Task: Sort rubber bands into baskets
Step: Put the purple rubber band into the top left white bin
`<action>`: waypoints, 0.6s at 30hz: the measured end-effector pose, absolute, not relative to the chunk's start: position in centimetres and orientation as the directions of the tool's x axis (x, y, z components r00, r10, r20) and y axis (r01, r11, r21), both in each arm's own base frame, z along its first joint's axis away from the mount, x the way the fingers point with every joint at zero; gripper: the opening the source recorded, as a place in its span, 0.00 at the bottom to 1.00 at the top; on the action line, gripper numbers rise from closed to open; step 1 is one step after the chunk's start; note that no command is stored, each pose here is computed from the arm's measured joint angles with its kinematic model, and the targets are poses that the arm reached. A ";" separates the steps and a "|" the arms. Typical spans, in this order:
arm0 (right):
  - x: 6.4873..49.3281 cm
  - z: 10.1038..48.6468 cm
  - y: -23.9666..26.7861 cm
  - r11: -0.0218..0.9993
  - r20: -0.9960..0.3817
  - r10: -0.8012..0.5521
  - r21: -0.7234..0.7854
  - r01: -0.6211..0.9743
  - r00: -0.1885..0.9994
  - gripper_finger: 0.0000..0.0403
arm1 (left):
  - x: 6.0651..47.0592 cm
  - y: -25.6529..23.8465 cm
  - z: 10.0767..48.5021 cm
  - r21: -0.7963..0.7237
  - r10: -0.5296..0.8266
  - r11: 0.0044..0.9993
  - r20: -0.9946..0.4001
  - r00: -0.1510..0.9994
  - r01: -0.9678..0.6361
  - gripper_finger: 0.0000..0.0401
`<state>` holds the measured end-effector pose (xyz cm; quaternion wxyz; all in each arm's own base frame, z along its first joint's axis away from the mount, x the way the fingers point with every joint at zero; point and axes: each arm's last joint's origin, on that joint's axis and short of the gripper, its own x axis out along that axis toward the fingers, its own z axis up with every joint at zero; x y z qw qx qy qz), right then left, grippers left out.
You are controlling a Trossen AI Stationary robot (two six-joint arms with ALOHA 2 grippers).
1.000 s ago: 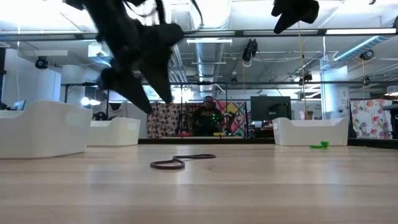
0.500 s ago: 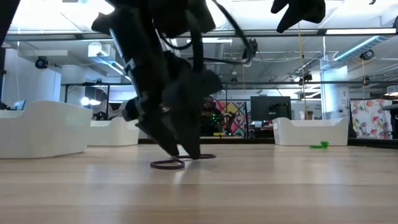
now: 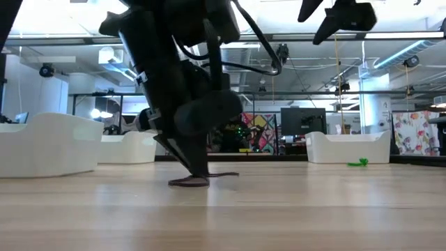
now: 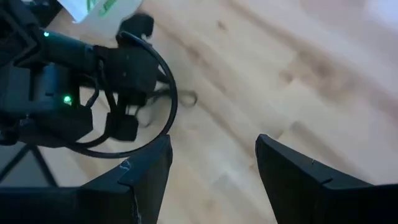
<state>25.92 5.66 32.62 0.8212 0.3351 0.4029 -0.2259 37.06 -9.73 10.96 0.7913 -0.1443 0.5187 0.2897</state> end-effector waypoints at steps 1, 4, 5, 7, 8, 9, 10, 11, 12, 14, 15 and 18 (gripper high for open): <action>26.1 32.4 5.9 0.652 -0.821 -0.082 0.384 0.654 0.565 0.56 | 36.9 -9.8 10.9 0.095 0.322 0.801 -0.901 0.291 -0.592 0.06; 26.7 31.6 7.0 0.611 -0.837 -0.035 0.415 0.674 0.546 0.56 | 36.7 -9.8 10.7 0.140 0.339 0.826 -0.897 0.283 -0.545 0.03; 27.0 31.3 7.5 0.607 -0.836 -0.027 0.421 0.674 0.547 0.56 | 36.6 -9.9 10.7 0.154 0.344 0.834 -0.896 0.281 -0.530 0.03; 27.6 30.8 8.5 0.614 -0.839 -0.013 0.423 0.667 0.544 0.56 | 36.4 -10.0 10.9 0.171 0.345 0.848 -0.896 0.279 -0.502 0.01; 27.9 30.6 8.9 0.621 -0.842 -0.009 0.418 0.663 0.540 0.56 | 36.3 -10.0 11.3 0.175 0.345 0.853 -0.896 0.280 -0.492 0.01; 28.1 30.5 9.2 0.627 -0.844 -0.006 0.414 0.659 0.536 0.56 | 36.1 -9.9 11.7 0.185 0.348 0.857 -0.895 0.277 -0.480 0.00; 28.4 30.3 9.5 0.632 -0.847 -0.004 0.409 0.658 0.531 0.56 | 35.9 -9.8 12.0 0.199 0.354 0.861 -0.895 0.270 -0.468 0.00; 28.6 30.2 9.7 0.635 -0.850 -0.005 0.404 0.658 0.527 0.56 | 35.6 -9.7 12.5 0.216 0.362 0.864 -0.895 0.262 -0.456 0.00; 28.9 30.1 9.8 0.638 -0.852 -0.006 0.400 0.657 0.524 0.56 | 35.2 -9.5 12.9 0.241 0.375 0.863 -0.894 0.245 -0.444 0.00; 29.3 30.0 9.9 0.652 -0.853 -0.016 0.387 0.652 0.522 0.56 | 34.6 -8.6 13.8 0.280 0.404 0.856 -0.887 0.225 -0.434 0.00; 29.4 29.9 10.0 0.659 -0.853 -0.022 0.380 0.649 0.522 0.56 | 34.6 -8.0 14.4 0.280 0.416 0.849 -0.877 0.240 -0.449 0.00; 29.9 30.0 10.0 0.697 -0.848 -0.030 0.362 0.620 0.528 0.56 | 33.3 -5.8 15.8 0.314 0.453 0.822 -0.866 0.212 -0.475 0.00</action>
